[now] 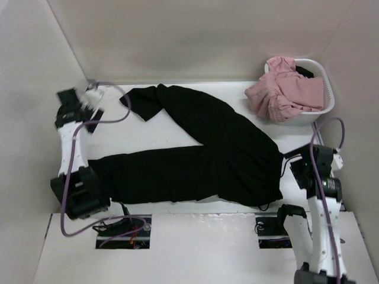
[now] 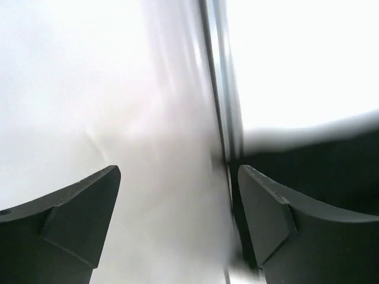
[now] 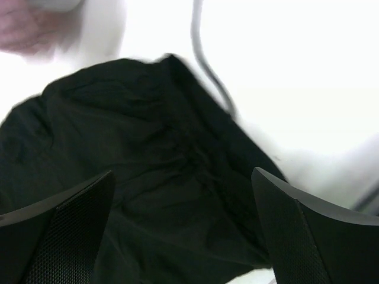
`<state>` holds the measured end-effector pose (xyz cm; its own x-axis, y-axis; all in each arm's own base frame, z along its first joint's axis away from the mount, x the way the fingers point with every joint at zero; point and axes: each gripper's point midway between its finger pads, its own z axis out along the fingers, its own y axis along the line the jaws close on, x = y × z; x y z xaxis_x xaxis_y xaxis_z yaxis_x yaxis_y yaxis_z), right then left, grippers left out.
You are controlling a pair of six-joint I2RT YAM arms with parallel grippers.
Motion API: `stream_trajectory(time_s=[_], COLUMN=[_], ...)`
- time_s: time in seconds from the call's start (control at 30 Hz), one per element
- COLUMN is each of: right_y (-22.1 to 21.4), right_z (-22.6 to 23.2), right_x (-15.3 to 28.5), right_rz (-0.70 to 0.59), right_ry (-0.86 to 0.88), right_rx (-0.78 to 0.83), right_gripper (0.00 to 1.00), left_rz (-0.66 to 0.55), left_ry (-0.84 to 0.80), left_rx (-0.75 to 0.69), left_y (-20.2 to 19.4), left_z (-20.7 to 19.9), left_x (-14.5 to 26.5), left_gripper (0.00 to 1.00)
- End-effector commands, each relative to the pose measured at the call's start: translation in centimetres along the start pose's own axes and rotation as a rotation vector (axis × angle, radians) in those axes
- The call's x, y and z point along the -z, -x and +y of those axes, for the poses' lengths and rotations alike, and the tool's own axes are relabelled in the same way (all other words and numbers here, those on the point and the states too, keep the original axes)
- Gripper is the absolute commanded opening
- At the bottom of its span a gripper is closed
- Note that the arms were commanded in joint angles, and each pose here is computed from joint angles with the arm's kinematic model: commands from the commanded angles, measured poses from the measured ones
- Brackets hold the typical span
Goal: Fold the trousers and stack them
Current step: Flatten the trousers out
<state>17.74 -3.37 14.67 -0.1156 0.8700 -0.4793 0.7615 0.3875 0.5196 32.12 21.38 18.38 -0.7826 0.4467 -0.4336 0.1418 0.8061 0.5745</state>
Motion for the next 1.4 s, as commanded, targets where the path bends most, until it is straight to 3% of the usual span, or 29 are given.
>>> stream_trajectory(time_s=[0.0, 0.1, 0.23, 0.4, 0.53, 0.73, 0.97, 1.07, 1.23, 1.37], right_y=[1.9, 1.2, 0.3, -1.9, -3.4, -3.8, -5.0, -5.1, -5.8, -5.7], right_z=[5.9, 8.3, 9.4, 10.2, 10.1, 8.8, 7.4, 7.2, 9.7, 11.3], right_x=[-1.7, -5.2, -9.6, -13.5, -15.1, -15.5, -15.6, -15.8, -16.4, -16.9], right_rz=[-0.034, 0.007, 0.042, 0.097, 0.122, 0.103, 0.132, 0.138, 0.176, 0.178], right_ry=[0.122, 0.133, 0.098, 0.020, -0.037, -0.105, -0.159, -0.162, -0.078, -0.055], right_rx=[0.150, 0.207, 0.186, 0.219, 0.216, 0.200, 0.245, 0.277, 0.404, 0.465], right_gripper=[1.00, 1.00, 1.00, 1.00, 1.00, 1.00, 1.00, 1.00, 1.00, 1.00], left_rz=[-0.205, -0.217, -0.183, -0.166, -0.147, 0.013, 0.123, 0.067, -0.176, -0.119], left_ry=[-0.138, -0.279, -0.371, -0.331, -0.315, -0.172, -0.129, -0.139, -0.226, -0.242], left_rx=[0.028, 0.047, 0.056, 0.076, 0.030, -0.041, -0.105, -0.079, 0.014, 0.030], left_y=[12.1, 18.5, 22.8, 24.8, 23.8, 17.4, 7.7, 7.5, 12.9, 12.7], left_z=[-4.6, -11.2, -17.6, -19.8, -21.1, -17.9, -10.9, -8.8, -6.8, -6.4], left_x=[-0.4, -3.7, -8.4, -14.2, -16.7, -20.2, -20.2, -18.2, -13.0, -14.8], left_gripper=[0.83, 0.91, 0.93, 0.95, 0.92, 0.68, 0.64, 0.68, 0.94, 0.98])
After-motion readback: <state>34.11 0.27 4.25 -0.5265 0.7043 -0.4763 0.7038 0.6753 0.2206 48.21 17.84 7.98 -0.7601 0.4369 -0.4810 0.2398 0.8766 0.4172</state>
